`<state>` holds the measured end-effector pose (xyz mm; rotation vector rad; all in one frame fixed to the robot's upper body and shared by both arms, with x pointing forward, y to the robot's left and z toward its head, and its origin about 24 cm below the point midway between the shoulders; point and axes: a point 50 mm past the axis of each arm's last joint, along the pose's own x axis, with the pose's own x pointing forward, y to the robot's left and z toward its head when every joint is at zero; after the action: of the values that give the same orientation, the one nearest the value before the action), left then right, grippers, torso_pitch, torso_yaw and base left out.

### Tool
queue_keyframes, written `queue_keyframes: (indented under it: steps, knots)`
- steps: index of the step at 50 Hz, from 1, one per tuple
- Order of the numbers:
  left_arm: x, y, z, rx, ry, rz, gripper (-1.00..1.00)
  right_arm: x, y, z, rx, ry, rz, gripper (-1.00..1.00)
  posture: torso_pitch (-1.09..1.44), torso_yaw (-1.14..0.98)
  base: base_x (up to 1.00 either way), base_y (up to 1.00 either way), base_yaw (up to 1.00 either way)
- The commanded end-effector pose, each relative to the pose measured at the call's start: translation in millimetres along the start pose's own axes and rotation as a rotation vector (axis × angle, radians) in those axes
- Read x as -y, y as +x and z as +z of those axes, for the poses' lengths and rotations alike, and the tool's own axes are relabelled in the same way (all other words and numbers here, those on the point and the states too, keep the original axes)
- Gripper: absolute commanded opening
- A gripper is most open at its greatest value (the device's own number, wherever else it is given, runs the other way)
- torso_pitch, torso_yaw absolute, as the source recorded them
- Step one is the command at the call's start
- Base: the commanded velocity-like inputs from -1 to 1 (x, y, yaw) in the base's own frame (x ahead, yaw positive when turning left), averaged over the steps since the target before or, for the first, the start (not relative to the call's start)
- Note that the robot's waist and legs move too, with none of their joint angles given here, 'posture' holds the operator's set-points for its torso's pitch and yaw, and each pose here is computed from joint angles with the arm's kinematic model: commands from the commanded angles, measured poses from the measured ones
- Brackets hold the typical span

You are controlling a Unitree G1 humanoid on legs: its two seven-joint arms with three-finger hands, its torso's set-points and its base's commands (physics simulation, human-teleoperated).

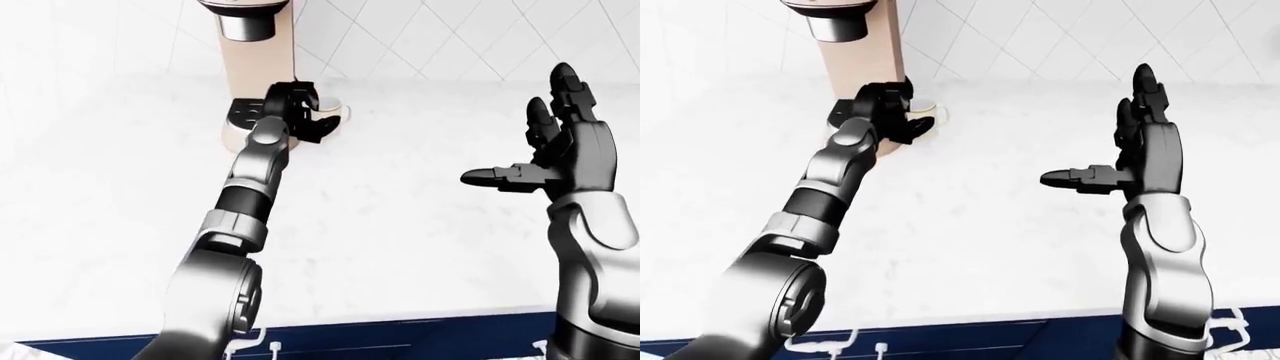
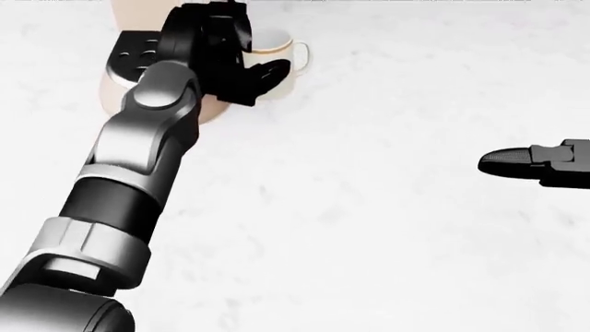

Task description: Pick the mug from under the coffee machine dispenser and place it on the counter.

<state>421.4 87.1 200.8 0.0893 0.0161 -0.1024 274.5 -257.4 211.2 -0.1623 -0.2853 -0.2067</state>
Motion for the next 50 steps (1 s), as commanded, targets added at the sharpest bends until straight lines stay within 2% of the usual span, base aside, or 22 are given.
queue_keyframes:
  steps: [1, 10, 26, 34, 38, 43, 50]
  knots:
    - [2.6, -2.6, 32.4, 0.112, -0.012, -0.012, -1.00, 3.3, 0.8, 18.3, 0.090, -0.016, -0.014, 1.00, 0.00, 0.00, 0.00, 0.00, 0.00]
    - [6.6, -18.8, 29.2, 0.108, -0.018, -0.038, -1.00, 3.1, 0.9, 18.8, 0.091, -0.017, -0.013, 1.00, 0.00, 0.00, 0.00, 0.00, 0.00]
    - [9.1, -32.5, -1.3, 0.058, -0.014, -0.062, -1.00, 2.2, 0.6, 19.6, 0.093, -0.021, -0.012, 1.00, 0.00, 0.00, 0.00, 0.00, 0.00]
    - [18.5, -41.4, -10.8, 0.033, -0.030, -0.109, -1.00, 1.9, 0.7, 20.3, 0.094, -0.021, -0.012, 1.00, 0.00, 0.00, 0.00, 0.00, 0.00]
    - [20.5, -40.5, -20.8, 0.006, -0.029, -0.128, -1.00, 2.0, 0.8, 20.4, 0.094, -0.021, -0.012, 1.00, 0.00, 0.00, 0.00, 0.00, 0.00]
    - [27.5, -39.0, -30.0, -0.021, -0.055, -0.187, -1.00, 3.1, 0.9, 20.7, 0.095, -0.020, -0.014, 1.00, 0.00, 0.00, 0.00, 0.00, 0.00]
    - [23.0, -24.8, -34.4, -0.024, -0.058, -0.167, -1.00, 2.8, 0.3, 20.8, 0.096, -0.020, -0.012, 1.00, 0.00, 0.00, 0.00, 0.00, 0.00]
